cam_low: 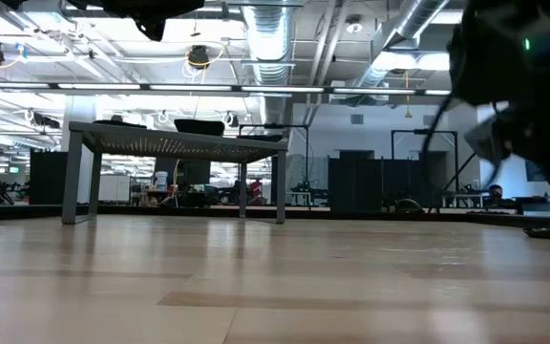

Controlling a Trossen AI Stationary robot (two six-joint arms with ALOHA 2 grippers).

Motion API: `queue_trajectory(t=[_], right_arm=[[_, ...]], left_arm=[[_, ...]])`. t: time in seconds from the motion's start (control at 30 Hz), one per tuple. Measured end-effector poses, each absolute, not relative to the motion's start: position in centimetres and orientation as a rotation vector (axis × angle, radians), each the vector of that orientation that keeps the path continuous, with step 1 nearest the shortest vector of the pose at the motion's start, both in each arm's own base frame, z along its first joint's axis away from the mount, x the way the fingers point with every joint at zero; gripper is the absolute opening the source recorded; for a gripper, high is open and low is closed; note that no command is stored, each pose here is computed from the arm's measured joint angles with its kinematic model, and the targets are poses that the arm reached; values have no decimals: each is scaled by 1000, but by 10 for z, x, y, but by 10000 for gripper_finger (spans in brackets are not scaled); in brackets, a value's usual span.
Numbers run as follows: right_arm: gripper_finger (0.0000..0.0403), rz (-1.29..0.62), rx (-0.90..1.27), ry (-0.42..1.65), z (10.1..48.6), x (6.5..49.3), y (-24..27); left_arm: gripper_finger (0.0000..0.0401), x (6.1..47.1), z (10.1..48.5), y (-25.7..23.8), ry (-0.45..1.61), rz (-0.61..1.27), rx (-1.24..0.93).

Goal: Pick & Place Mini shaped plates
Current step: Stack the black drop-shaped plate on top of the black drop-shaped plate on the shelf

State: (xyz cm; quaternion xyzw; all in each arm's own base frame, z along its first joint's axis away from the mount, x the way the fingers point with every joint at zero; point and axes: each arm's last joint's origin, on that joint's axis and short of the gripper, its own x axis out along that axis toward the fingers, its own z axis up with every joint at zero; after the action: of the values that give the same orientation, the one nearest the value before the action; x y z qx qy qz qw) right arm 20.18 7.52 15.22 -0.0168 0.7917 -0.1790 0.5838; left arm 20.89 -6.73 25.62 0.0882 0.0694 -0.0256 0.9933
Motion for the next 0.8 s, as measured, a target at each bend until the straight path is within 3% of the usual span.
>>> queue_trajectory(t=[0.2,0.4,0.53,0.73,0.8], right_arm=[[188,-440,-135,1971,126,208,71],[174,-436,-251,2039,111,212,64],[129,-398,-270,2070,108,212,61],[18,-376,-254,2022,113,215,62],[9,-369,-241,1993,120,217,63]], left_arm=[[81,209,256,-67,139,-51,174],[81,209,256,-67,139,-51,175],[81,209,256,-67,139,-51,174],[81,209,256,-67,139,-51,174],[81,209,256,-67,139,-51,174]])
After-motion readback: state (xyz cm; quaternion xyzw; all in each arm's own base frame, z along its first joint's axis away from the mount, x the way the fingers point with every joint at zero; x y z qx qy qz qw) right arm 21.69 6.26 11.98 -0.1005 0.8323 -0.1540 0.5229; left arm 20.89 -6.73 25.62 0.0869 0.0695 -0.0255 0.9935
